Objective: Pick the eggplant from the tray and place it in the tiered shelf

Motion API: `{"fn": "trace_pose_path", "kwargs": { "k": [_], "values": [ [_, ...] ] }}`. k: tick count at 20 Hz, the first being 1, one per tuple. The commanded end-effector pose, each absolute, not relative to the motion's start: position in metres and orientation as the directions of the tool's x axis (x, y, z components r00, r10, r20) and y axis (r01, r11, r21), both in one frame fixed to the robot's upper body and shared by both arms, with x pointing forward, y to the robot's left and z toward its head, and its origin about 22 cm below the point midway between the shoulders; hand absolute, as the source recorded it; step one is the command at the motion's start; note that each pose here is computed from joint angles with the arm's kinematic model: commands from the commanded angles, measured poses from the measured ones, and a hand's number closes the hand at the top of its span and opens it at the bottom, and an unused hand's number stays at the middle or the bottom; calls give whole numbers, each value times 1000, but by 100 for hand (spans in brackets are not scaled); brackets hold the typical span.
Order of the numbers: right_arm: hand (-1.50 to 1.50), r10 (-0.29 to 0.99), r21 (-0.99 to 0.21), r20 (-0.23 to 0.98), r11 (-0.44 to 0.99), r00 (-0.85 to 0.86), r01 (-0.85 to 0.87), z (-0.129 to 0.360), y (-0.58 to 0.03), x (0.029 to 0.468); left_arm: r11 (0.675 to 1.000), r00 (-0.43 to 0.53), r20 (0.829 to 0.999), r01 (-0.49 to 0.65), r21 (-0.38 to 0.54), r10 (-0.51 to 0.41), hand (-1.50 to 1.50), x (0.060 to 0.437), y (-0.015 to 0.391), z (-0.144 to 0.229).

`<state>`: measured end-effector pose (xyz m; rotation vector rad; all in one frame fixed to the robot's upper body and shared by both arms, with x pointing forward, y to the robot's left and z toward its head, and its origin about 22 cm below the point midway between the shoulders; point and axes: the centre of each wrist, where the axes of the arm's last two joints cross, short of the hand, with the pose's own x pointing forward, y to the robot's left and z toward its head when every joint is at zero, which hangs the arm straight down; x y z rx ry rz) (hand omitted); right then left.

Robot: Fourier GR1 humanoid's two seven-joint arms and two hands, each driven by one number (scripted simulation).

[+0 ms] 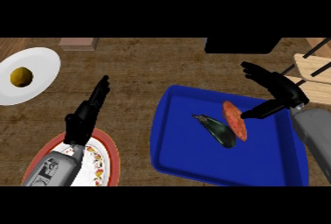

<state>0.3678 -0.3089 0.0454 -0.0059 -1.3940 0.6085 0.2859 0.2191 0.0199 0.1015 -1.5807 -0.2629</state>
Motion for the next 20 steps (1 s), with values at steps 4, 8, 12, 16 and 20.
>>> {"fn": "trace_pose_path", "kwargs": {
  "k": [4, 8, 12, 16, 20],
  "values": [
    [-150, 584, -481, 812, 679, 11, -555, 106, -271, 395, 967, -26, 973, 104, 232, -231, 0, 276, 220, 15],
    [-150, 707, -559, 706, 512, -51, -652, 139, -250, 394, 965, -31, 970, 101, 243, -241, 0, 284, 221, 11],
    [-150, 826, -618, 543, 268, -155, -739, 149, -211, 387, 972, -18, 975, 84, 220, -219, 0, 279, 231, 5],
    [-150, 897, -662, 394, 123, -203, -739, 170, -197, 385, 969, -16, 973, 85, 232, -232, 0, 282, 229, 11],
    [-150, 894, -654, 410, 150, -181, -741, 164, -176, 374, 967, -37, 970, 79, 242, -240, 0, 283, 211, 7]
  ]
}}
